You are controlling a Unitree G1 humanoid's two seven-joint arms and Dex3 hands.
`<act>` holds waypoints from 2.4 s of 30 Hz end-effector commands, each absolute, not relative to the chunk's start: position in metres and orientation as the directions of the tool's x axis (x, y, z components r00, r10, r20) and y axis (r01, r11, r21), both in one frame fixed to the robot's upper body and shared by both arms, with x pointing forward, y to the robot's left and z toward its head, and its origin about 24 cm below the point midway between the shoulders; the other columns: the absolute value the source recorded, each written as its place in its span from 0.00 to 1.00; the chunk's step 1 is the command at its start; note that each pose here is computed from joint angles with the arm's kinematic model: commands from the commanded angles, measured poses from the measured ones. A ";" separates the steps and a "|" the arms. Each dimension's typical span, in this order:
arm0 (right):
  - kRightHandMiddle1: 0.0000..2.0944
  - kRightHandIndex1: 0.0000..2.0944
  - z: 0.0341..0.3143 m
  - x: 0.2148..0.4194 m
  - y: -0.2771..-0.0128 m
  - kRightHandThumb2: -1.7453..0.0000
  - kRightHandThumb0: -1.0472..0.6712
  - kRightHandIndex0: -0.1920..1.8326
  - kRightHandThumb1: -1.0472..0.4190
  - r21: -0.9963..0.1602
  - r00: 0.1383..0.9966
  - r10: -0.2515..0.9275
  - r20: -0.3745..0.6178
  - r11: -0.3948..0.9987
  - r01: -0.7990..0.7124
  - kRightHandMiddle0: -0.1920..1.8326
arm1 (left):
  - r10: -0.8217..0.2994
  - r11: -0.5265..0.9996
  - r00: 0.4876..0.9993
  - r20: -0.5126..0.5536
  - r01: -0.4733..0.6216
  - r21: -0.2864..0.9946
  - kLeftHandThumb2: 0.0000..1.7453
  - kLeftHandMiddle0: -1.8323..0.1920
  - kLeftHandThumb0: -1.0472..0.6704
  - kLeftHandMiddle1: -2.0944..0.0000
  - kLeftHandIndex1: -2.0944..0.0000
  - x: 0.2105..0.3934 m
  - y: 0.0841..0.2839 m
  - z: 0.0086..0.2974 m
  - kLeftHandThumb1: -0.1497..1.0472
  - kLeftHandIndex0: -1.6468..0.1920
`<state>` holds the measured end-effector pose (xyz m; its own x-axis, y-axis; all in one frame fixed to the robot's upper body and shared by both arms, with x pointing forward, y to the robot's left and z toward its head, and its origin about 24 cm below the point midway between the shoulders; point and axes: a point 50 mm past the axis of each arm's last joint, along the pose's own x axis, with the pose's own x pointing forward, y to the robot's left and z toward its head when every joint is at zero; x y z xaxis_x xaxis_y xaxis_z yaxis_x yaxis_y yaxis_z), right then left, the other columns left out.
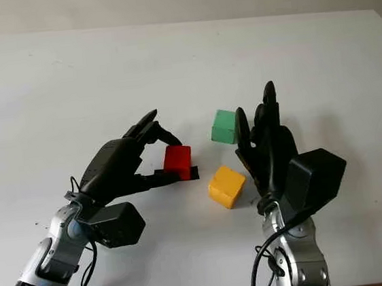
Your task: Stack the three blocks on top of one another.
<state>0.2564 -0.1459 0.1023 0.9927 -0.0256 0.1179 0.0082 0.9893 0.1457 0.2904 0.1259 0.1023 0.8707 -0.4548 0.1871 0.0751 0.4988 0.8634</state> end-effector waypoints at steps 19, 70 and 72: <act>0.03 0.00 0.105 0.255 -0.148 0.72 0.30 0.00 0.00 0.146 0.991 -0.026 0.128 0.989 0.007 0.01 | -0.434 0.417 0.899 0.060 0.141 0.898 0.04 0.91 0.31 0.98 0.22 0.288 0.134 0.098 0.99 0.85; 0.06 0.03 0.224 0.266 -0.218 0.98 0.27 0.03 0.08 -0.721 0.872 0.370 0.320 0.693 -0.029 0.17 | 0.092 0.996 0.935 0.343 -0.080 -0.049 0.38 0.99 0.18 0.98 1.00 0.254 0.222 0.109 1.00 1.00; 0.06 0.03 0.229 0.267 -0.217 0.98 0.29 0.02 0.11 -0.784 0.862 0.419 0.284 0.620 -0.043 0.18 | 0.092 0.996 0.938 0.335 -0.081 -0.045 0.38 0.98 0.18 0.98 0.99 0.254 0.222 0.106 1.00 0.99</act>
